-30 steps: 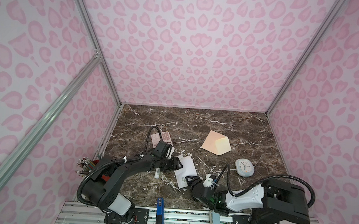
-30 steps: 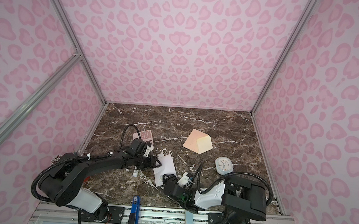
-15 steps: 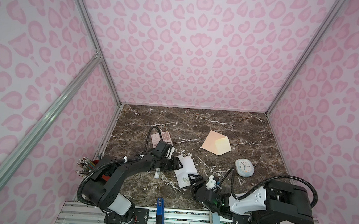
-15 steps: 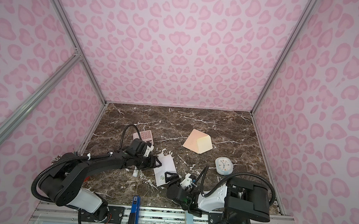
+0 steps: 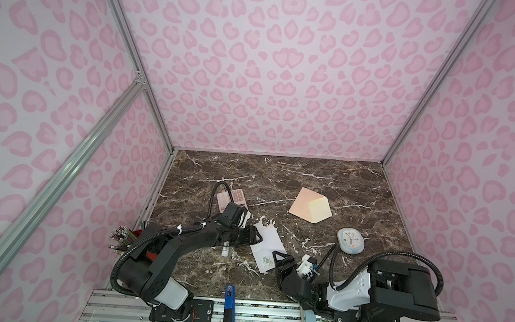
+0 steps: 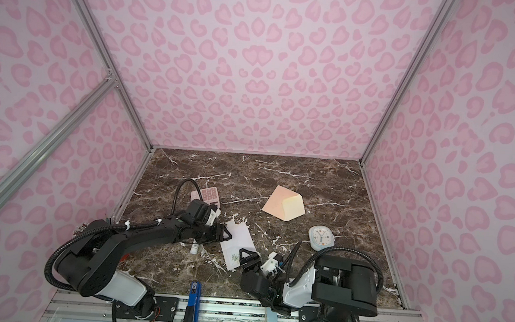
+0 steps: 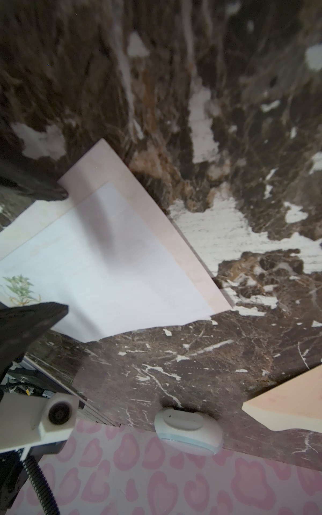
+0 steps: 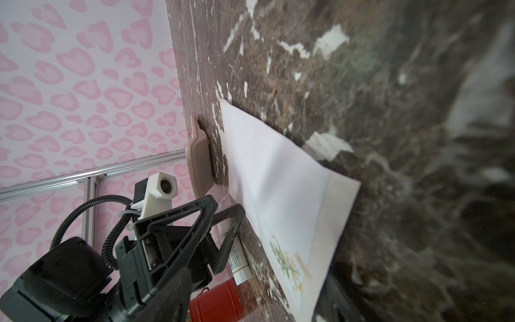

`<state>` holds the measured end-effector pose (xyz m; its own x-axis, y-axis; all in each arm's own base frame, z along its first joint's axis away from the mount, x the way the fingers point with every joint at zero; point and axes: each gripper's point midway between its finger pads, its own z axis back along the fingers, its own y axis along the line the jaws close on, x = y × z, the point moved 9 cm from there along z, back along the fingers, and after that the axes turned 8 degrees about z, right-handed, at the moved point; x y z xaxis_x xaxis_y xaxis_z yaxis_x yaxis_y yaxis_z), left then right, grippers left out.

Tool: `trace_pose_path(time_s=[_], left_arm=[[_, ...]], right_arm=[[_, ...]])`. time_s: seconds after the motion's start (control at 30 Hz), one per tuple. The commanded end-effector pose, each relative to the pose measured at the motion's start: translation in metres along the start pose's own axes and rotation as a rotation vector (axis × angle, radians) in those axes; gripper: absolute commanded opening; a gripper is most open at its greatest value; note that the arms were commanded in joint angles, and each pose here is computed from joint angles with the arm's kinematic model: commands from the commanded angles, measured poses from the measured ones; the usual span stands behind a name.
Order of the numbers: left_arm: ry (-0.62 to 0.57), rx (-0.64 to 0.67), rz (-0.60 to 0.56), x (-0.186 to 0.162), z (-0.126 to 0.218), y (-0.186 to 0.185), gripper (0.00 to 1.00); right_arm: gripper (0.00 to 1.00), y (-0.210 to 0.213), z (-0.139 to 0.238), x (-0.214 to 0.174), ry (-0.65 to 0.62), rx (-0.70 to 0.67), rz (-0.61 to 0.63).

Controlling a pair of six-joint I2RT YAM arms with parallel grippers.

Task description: Place the letter into the envelope and seal it

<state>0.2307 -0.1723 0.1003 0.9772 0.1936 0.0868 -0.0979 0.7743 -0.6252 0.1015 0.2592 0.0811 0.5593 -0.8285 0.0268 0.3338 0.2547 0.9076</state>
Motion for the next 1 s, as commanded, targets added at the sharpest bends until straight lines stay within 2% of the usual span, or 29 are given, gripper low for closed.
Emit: trace_pose_path(time_s=[0.0, 0.53, 0.97], left_arm=[[0.025, 0.084, 0.029, -0.0073, -0.0006, 0.0128, 0.62], [0.034, 0.088, 0.017, -0.0066, -0.0008, 0.0115, 0.62], [0.034, 0.079, 0.014, -0.0072, 0.0026, 0.0090, 0.62]], right_arm=[[0.67, 0.0026, -0.0005, 0.0007, -0.026, 0.055, -0.131], [0.32, 0.0059, 0.0023, 0.0039, -0.065, 0.030, -0.057], [0.12, 0.0082, 0.0013, 0.0014, -0.074, 0.020, -0.008]])
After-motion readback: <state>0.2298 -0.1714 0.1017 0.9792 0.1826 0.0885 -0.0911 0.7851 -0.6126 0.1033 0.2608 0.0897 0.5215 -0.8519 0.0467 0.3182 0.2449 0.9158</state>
